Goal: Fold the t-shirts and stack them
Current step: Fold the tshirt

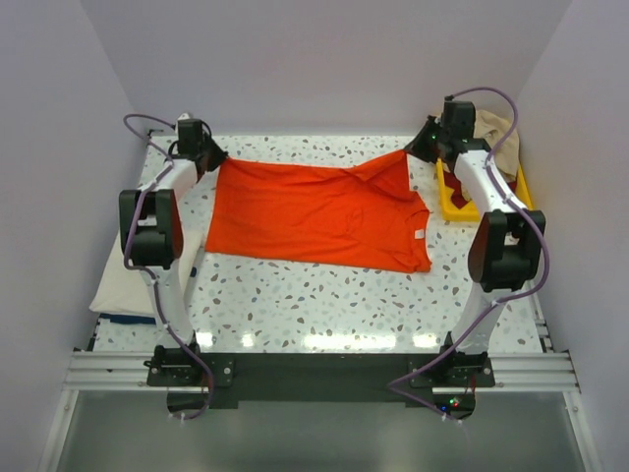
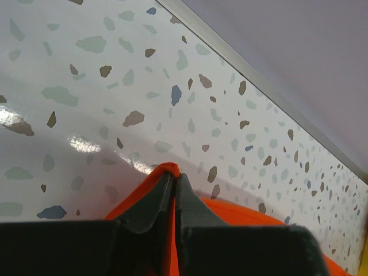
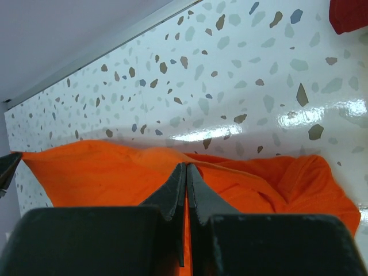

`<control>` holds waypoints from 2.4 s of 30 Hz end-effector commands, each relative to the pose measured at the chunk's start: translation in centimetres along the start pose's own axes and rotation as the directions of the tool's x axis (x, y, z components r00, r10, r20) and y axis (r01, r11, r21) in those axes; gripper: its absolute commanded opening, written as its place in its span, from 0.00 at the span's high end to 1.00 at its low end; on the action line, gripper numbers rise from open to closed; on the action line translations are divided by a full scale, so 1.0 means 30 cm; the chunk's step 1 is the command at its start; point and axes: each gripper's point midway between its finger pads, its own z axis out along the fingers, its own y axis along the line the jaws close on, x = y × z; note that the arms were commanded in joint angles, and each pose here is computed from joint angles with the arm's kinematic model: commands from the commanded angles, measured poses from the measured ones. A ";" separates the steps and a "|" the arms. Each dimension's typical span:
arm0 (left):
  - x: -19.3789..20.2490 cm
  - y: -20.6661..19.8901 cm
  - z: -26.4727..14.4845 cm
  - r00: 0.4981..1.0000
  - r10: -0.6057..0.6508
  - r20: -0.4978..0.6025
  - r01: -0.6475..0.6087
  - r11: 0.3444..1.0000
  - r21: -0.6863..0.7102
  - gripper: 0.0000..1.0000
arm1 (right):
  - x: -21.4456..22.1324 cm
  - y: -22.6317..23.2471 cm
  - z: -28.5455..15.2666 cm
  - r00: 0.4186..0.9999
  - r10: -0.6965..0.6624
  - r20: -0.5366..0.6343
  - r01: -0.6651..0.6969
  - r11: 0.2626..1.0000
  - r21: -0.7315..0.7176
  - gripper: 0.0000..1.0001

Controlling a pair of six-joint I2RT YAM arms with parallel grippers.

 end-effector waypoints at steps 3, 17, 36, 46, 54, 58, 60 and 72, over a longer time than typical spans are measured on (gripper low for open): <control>-0.051 -0.055 0.002 0.999 0.015 0.038 -0.018 0.997 0.080 1.00 | -0.053 0.050 -0.049 0.999 -0.028 0.034 0.030 0.998 -0.058 1.00; -0.019 0.011 -0.104 1.000 -0.002 0.026 0.000 0.998 0.069 1.00 | 0.132 -0.025 -0.177 1.000 0.017 -0.024 -0.018 0.999 -0.042 1.00; 0.117 0.182 -0.188 0.996 -0.017 -0.084 0.010 0.996 -0.084 1.00 | 0.282 -0.101 -0.312 0.997 0.026 -0.068 -0.026 1.000 0.002 1.00; 0.132 0.232 -0.208 0.995 -0.039 -0.094 0.026 0.991 -0.134 1.00 | 0.302 -0.126 -0.347 0.997 0.016 -0.077 -0.014 0.999 0.034 1.00; 0.141 0.237 -0.210 0.994 -0.039 -0.103 0.025 0.991 -0.134 1.00 | 0.339 -0.119 -0.364 0.994 0.029 -0.104 -0.029 1.000 0.010 1.00; 0.140 0.236 -0.212 0.994 -0.044 -0.104 0.031 0.991 -0.131 1.00 | 0.371 -0.122 -0.379 0.993 0.034 -0.114 -0.034 0.999 -0.002 1.00; 0.144 0.231 -0.213 0.993 -0.044 -0.108 0.030 0.992 -0.126 1.00 | 0.385 -0.132 -0.391 0.993 0.032 -0.116 -0.031 0.999 0.009 1.00; 0.165 0.237 -0.268 0.993 -0.040 -0.114 0.026 0.992 -0.124 1.00 | 0.416 -0.169 -0.413 0.991 0.022 -0.132 -0.015 0.999 0.048 1.00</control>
